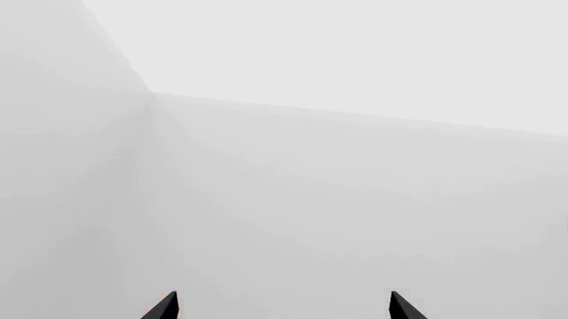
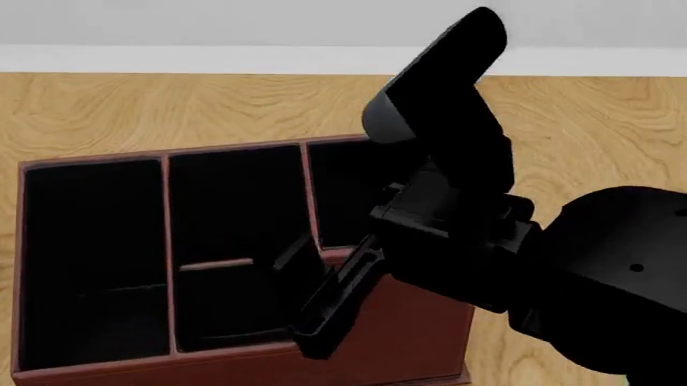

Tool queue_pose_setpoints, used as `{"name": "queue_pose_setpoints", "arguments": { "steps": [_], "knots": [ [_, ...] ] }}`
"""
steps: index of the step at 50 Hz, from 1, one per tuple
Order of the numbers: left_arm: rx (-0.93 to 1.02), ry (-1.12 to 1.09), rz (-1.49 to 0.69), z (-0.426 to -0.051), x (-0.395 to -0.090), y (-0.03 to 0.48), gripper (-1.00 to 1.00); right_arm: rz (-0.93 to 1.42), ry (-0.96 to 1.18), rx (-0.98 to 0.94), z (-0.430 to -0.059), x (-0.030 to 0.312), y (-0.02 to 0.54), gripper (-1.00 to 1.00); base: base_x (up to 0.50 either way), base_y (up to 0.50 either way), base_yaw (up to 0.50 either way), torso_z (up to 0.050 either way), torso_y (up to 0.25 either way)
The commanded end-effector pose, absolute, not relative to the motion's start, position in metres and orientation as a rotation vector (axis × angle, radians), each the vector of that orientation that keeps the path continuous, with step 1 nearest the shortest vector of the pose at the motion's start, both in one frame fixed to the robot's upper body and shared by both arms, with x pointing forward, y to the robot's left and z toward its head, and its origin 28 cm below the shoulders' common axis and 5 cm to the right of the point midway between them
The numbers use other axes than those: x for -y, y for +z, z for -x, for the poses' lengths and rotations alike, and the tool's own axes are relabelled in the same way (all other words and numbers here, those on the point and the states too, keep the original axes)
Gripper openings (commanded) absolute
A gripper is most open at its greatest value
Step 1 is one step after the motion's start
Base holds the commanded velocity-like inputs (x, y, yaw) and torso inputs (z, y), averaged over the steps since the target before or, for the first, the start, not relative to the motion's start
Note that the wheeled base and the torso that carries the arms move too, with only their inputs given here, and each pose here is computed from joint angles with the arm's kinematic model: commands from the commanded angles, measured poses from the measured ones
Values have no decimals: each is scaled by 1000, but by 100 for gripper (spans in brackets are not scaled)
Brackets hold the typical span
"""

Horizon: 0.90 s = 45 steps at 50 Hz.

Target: Pick up the book and place it in the right compartment of the caddy.

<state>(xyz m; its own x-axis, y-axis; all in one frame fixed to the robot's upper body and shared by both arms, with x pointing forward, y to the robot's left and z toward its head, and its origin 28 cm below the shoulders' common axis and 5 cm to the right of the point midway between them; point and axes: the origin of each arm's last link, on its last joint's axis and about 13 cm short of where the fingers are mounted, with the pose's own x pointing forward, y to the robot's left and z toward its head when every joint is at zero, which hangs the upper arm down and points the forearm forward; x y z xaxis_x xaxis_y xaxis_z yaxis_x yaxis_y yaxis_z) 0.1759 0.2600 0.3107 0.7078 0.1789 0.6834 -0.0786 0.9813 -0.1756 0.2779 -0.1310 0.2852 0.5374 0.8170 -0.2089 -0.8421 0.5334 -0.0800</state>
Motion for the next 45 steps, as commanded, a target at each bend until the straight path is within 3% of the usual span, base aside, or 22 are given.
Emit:
{"name": "queue_pose_setpoints", "arguments": {
  "steps": [1, 45],
  "knots": [
    [769, 139, 143, -179, -259, 310, 100, 194, 1061, -249, -286, 124, 276, 100, 0, 0, 0, 0, 0],
    [769, 149, 148, -176, -262, 310, 100, 245, 1169, -522, -286, 112, 235, 100, 0, 0, 0, 0, 0]
  ]
}}
